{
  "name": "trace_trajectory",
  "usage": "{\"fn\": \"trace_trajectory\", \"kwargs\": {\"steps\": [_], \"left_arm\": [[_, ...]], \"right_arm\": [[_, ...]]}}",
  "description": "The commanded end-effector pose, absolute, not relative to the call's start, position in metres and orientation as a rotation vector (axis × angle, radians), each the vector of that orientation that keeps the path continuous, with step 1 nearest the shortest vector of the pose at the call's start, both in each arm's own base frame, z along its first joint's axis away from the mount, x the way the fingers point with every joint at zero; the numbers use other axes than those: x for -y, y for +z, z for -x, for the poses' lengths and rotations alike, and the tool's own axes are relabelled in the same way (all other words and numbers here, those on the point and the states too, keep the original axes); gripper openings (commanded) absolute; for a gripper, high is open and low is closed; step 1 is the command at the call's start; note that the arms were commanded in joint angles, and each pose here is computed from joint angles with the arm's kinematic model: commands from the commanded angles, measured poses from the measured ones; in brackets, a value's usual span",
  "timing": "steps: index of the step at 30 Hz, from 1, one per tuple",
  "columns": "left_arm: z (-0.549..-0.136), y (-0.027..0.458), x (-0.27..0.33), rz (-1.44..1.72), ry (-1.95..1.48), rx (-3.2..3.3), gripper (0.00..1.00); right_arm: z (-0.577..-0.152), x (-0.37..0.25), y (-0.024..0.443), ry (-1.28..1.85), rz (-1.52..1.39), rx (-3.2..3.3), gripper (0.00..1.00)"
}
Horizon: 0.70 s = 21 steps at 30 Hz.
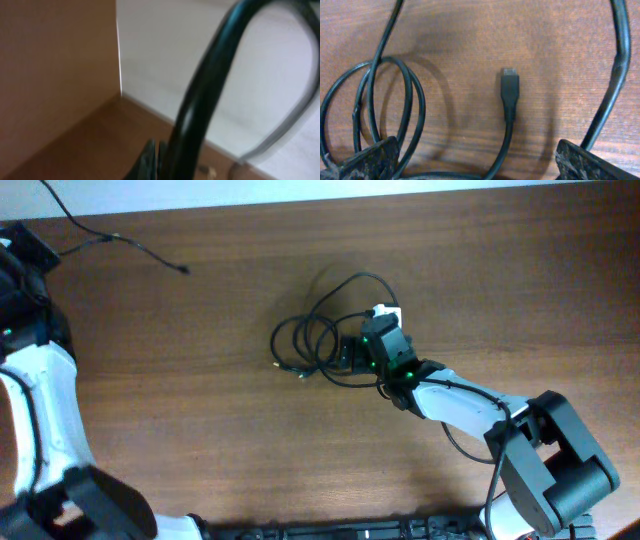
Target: Untangle cables
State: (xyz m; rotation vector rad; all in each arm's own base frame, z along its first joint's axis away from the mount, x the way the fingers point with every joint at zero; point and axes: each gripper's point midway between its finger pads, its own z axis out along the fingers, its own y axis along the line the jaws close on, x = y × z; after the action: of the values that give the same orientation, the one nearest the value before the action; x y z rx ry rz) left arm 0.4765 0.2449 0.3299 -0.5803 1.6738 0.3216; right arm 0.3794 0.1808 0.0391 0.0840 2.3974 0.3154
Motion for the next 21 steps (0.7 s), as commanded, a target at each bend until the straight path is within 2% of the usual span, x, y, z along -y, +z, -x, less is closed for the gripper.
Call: {"fn": "trace_trajectory", "kwargs": {"steps": [1,3,6,8,9,10,11,12,13,17,18,20,21], "left_arm": [[-0.484,0.285,-0.307,0.729,0.44,-1.627,0.0],[-0.471,0.217,-0.363,0.944,0.557,-1.596,0.0],[-0.464,0.088,-0.377,1.07,0.465,-1.831,0.0],[-0.46,0.052,-0.374,1.094,0.459,-1.904,0.0],[-0.459,0.049,-0.375,1.099,0.46,-1.908,0.02],[-0.457,0.047,-0.375,1.104,0.462,-1.916,0.51],[-0.457,0.046,-0.375,1.109,0.461,-1.932,0.94],[-0.459,0.05,-0.373,1.117,0.446,-1.975,0.99],[-0.465,0.064,-0.373,1.119,0.417,-2.019,0.99],[-0.478,0.208,-0.376,1.09,0.395,-1.975,0.99],[-0.477,0.248,-0.358,1.048,0.317,-1.978,0.99],[-0.482,0.262,-0.314,0.954,0.08,-2.058,0.99],[-0.474,0.252,-0.307,0.976,0.063,-2.108,0.99]], "right_arm": [[-0.382,-0.181,0.041,0.31,-0.085,-2.386,0.98],[-0.383,-0.181,0.043,0.316,-0.086,-2.377,0.99],[-0.384,-0.183,0.044,0.326,-0.084,-2.372,0.98],[-0.384,-0.183,0.044,0.328,-0.083,-2.372,0.98],[-0.384,-0.183,0.044,0.328,-0.083,-2.372,0.98],[-0.384,-0.183,0.044,0.328,-0.083,-2.372,0.98],[-0.384,-0.183,0.044,0.328,-0.083,-2.372,0.98],[-0.384,-0.183,0.044,0.328,-0.083,-2.372,0.98],[-0.384,-0.183,0.044,0.328,-0.083,-2.372,0.98],[-0.384,-0.183,0.044,0.327,-0.083,-2.372,0.99],[-0.384,-0.183,0.044,0.327,-0.083,-2.372,0.98],[-0.384,-0.183,0.044,0.327,-0.083,-2.372,0.98],[-0.384,-0.183,0.044,0.327,-0.083,-2.372,0.98]]}}
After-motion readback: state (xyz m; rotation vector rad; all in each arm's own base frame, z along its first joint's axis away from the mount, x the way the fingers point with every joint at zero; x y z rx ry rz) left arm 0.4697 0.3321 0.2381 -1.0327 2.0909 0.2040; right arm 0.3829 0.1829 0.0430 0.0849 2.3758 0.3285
